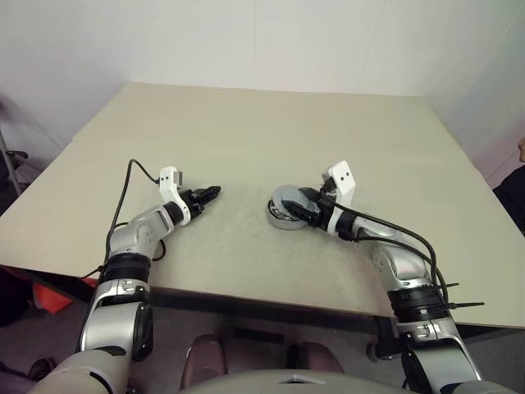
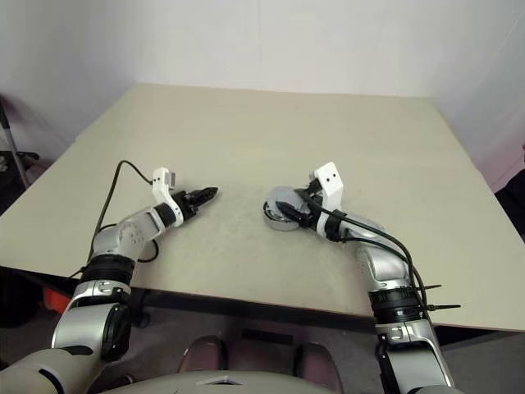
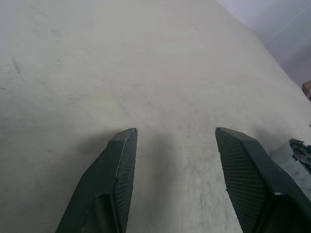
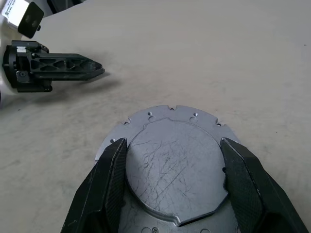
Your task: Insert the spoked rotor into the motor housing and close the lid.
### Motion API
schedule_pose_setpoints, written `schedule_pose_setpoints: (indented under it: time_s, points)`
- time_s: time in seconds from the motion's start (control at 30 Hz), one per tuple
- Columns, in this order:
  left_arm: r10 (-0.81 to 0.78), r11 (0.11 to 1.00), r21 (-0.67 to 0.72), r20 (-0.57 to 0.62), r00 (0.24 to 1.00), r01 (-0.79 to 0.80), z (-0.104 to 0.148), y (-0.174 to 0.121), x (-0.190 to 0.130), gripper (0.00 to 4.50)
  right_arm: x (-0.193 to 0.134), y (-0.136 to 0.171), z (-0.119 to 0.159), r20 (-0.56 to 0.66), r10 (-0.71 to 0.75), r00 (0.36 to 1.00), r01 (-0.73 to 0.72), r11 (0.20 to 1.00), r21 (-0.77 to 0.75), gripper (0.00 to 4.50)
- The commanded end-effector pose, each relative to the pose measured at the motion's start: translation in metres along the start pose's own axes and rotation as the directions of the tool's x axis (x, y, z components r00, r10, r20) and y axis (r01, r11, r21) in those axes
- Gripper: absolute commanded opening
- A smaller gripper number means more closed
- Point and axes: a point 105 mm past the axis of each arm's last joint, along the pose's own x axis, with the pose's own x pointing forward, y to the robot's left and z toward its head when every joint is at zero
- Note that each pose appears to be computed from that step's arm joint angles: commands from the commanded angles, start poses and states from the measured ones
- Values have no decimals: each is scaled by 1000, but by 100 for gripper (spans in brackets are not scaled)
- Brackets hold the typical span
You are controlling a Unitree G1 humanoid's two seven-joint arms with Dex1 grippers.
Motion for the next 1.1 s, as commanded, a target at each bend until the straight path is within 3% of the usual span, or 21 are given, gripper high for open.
schedule_pose_setpoints:
  time_s: [0.03,0.4,1.0,1.1]
  points:
    - [-4,999,34,41,999,3,14,-2,-2,272,-1,7,17,48,35,998,-32,998,-62,294]
    - [-3,999,38,41,999,1,16,-2,-1,272,-1,12,-4,-26,59,998,-62,993,-102,294]
    - [11,999,37,40,999,-12,16,2,-3,272,-6,22,-11,-25,144,989,-146,972,-181,294]
    - [15,999,37,39,999,-17,15,3,-4,272,-5,17,6,89,121,989,-107,984,-145,294]
